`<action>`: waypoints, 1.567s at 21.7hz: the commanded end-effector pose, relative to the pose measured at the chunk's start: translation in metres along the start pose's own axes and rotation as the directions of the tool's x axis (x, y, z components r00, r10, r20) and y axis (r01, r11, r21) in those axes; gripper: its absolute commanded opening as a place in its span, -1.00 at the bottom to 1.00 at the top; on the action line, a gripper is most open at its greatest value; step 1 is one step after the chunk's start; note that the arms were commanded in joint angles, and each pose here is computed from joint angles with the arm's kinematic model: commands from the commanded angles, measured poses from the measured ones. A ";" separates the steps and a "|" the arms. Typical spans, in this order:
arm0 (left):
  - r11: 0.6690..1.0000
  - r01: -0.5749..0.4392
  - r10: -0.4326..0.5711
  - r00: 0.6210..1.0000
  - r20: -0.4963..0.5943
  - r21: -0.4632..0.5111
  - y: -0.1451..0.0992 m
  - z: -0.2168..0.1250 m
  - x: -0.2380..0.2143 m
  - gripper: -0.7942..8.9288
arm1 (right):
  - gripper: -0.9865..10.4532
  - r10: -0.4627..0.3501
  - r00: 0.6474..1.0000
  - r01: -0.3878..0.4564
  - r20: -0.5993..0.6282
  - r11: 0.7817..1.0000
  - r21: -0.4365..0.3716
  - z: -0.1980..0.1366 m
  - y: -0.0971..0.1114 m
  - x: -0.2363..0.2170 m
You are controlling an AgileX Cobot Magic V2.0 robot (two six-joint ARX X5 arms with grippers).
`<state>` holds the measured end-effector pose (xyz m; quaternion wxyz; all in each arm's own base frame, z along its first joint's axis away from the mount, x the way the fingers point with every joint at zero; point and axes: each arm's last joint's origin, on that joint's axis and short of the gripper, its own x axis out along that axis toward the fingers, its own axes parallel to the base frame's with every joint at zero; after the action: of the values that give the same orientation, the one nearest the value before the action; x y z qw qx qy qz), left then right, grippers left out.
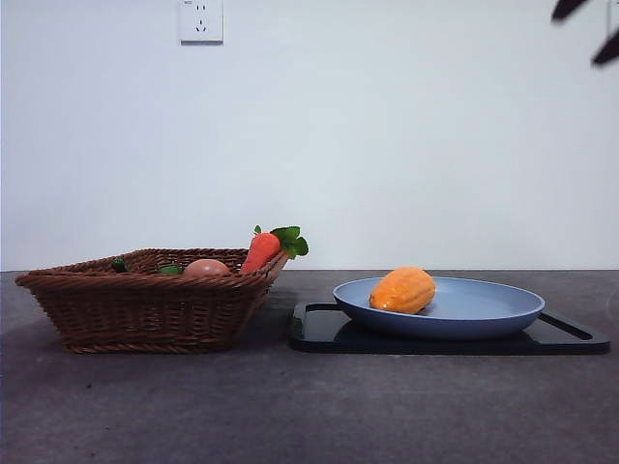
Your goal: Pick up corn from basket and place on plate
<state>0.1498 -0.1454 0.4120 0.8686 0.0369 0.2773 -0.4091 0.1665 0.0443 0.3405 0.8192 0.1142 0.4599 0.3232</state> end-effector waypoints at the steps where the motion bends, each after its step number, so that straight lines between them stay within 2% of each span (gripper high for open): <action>1: 1.000 0.007 -0.007 1.000 0.014 0.017 -0.002 0.005 0.000 -0.40 | -0.57 0.029 0.999 -0.027 0.026 0.996 -0.090 -0.003 0.017 -0.009; 4: 1.000 0.007 -0.007 1.000 0.013 0.016 -0.002 0.004 0.000 -0.67 | -0.80 0.055 0.998 -0.049 0.040 0.988 -0.145 -0.010 0.027 -0.015; 6: 1.000 0.006 -0.007 1.000 0.010 0.016 -0.002 0.004 0.000 -0.83 | -0.82 0.060 0.997 -0.052 0.042 0.984 -0.172 -0.011 0.029 -0.016; 24: 1.000 0.008 -0.009 0.999 0.032 0.021 -0.003 0.006 0.000 -0.83 | -0.82 0.068 0.996 -0.059 0.049 0.983 -0.176 -0.011 0.029 -0.016; 26: 0.998 -0.023 0.018 0.997 0.069 0.064 0.002 0.008 -0.008 -0.83 | -0.82 0.069 0.996 -0.059 0.049 0.983 -0.177 -0.010 0.029 -0.016; 27: 0.996 -0.053 0.043 0.991 0.125 0.077 0.008 0.012 -0.014 -0.83 | -0.82 0.069 0.996 -0.059 0.050 0.982 -0.177 -0.010 0.029 -0.016; 30: 0.973 -0.201 0.155 0.934 0.323 0.113 0.025 0.021 -0.051 -0.83 | -0.82 0.069 0.996 -0.059 0.052 0.982 -0.179 -0.010 0.029 -0.016; 32: 0.942 -0.320 0.253 0.871 0.420 0.096 0.034 0.015 -0.080 -0.83 | -0.82 0.070 0.996 -0.059 0.057 0.982 -0.182 -0.010 0.029 -0.016; 34: 0.901 -0.432 0.355 0.793 0.496 0.045 0.042 0.003 -0.101 -0.83 | -0.82 0.072 0.995 -0.058 0.070 0.980 -0.191 -0.008 0.029 -0.016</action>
<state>0.1300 -0.0546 0.4602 0.9649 0.0466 0.0218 -0.2576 0.1399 0.0544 0.3557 0.8284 0.0705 0.4054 0.3800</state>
